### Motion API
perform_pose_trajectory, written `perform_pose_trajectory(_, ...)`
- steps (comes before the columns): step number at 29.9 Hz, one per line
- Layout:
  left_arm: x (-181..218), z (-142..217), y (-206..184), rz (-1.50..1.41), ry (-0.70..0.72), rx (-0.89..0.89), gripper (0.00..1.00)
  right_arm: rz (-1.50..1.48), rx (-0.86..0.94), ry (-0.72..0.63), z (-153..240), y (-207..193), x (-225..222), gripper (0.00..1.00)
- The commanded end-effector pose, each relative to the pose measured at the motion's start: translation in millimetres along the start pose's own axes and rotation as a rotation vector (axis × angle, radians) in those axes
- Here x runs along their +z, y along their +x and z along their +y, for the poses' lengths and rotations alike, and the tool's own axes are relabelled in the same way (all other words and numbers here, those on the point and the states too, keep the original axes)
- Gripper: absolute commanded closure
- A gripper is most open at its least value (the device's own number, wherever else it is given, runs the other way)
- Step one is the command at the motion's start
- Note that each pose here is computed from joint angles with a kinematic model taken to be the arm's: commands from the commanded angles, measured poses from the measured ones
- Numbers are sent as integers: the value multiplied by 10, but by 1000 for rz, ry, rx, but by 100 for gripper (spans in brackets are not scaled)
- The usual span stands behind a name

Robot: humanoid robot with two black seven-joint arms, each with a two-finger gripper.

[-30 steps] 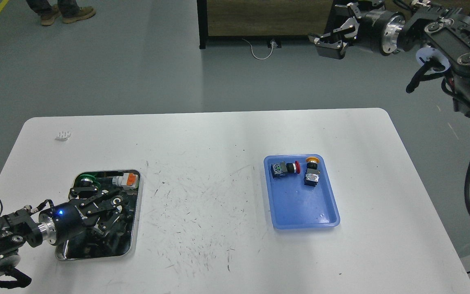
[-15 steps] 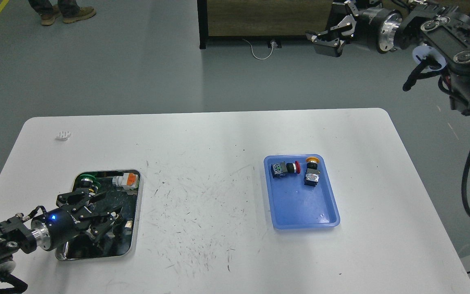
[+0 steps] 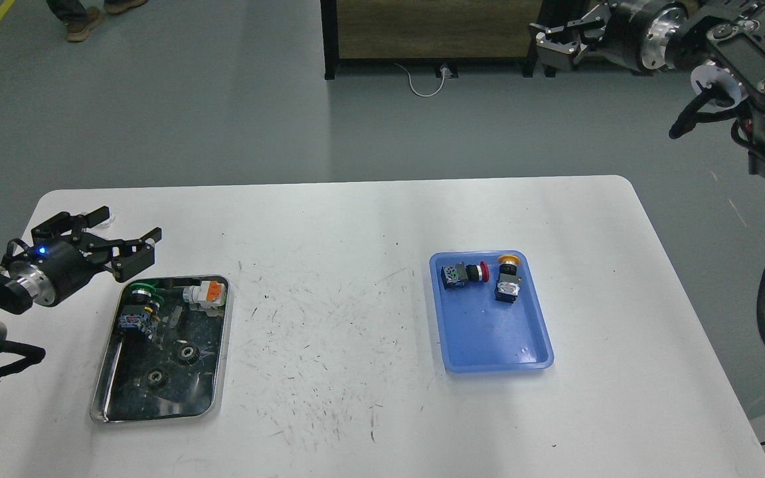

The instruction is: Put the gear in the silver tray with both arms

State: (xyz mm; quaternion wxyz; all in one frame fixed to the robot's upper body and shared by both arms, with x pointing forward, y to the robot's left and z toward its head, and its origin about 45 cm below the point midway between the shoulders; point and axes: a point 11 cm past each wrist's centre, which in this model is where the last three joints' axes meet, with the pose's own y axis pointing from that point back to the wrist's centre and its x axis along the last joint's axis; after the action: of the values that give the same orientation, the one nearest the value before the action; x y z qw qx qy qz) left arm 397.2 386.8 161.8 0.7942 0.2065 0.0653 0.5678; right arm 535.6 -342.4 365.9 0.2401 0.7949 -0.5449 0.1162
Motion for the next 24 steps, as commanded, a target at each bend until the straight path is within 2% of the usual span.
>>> perform_pose_trajectory(1, 507, -150, 150, 8, -55, 46, 3, -34, 78, -20, 51, 166, 71, 7)
perform_pose_trajectory(9, 1440, -279, 292, 3, -139, 130, 3, -122, 238, -14, 147, 440, 136, 7)
perform_pose_trajectory(24, 2333, -277, 362, 76, -260, 244, 3, -289, 422, 66, 231, 653, 124, 7)
